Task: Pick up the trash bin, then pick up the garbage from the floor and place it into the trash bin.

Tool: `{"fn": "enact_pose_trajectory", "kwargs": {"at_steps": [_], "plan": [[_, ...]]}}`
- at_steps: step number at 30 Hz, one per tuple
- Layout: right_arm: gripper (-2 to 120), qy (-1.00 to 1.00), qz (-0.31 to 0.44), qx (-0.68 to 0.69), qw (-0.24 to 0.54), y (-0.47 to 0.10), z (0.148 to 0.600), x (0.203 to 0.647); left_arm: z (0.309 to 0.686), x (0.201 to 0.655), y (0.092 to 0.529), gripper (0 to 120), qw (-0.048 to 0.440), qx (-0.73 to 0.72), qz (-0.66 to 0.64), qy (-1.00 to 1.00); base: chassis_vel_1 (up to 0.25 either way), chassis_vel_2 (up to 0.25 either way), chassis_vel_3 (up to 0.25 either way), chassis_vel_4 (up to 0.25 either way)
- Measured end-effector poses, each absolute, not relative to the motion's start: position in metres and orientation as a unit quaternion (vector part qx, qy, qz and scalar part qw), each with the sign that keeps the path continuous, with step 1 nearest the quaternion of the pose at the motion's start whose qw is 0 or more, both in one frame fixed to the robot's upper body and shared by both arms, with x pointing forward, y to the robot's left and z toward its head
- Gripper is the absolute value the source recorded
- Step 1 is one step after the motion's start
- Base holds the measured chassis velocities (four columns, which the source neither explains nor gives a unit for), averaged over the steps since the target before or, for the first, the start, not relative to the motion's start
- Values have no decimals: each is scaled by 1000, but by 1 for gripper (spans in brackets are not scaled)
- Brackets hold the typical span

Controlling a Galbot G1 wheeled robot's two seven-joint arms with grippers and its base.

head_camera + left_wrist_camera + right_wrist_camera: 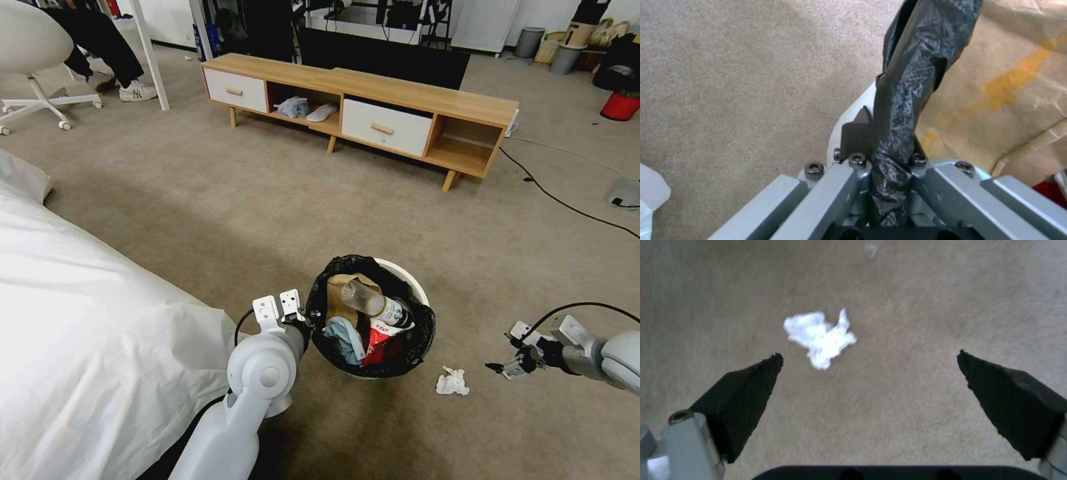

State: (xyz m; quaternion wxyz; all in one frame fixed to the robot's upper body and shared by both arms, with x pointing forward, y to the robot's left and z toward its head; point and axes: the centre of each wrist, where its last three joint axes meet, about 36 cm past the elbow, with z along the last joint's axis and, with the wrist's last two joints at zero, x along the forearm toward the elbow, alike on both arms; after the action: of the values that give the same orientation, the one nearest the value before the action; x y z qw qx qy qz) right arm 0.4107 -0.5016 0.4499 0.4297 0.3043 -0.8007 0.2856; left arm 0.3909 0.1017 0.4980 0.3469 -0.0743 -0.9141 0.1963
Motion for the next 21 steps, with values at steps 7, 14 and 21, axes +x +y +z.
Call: {"fn": "enact_pose_trajectory", "kwargs": {"at_steps": [7, 14, 21], "plan": [[100, -773, 319, 335, 434, -515, 443, 412, 497, 392, 100, 1, 346, -72, 199, -914, 0, 0, 0, 0], [100, -774, 311, 364, 414, -491, 426, 429, 495, 391, 99, 1, 346, -69, 200, -914, 0, 0, 0, 0], [100, -774, 284, 402, 399, -439, 394, 454, 494, 390, 104, 1, 344, -64, 200, -915, 0, 0, 0, 0]]}}
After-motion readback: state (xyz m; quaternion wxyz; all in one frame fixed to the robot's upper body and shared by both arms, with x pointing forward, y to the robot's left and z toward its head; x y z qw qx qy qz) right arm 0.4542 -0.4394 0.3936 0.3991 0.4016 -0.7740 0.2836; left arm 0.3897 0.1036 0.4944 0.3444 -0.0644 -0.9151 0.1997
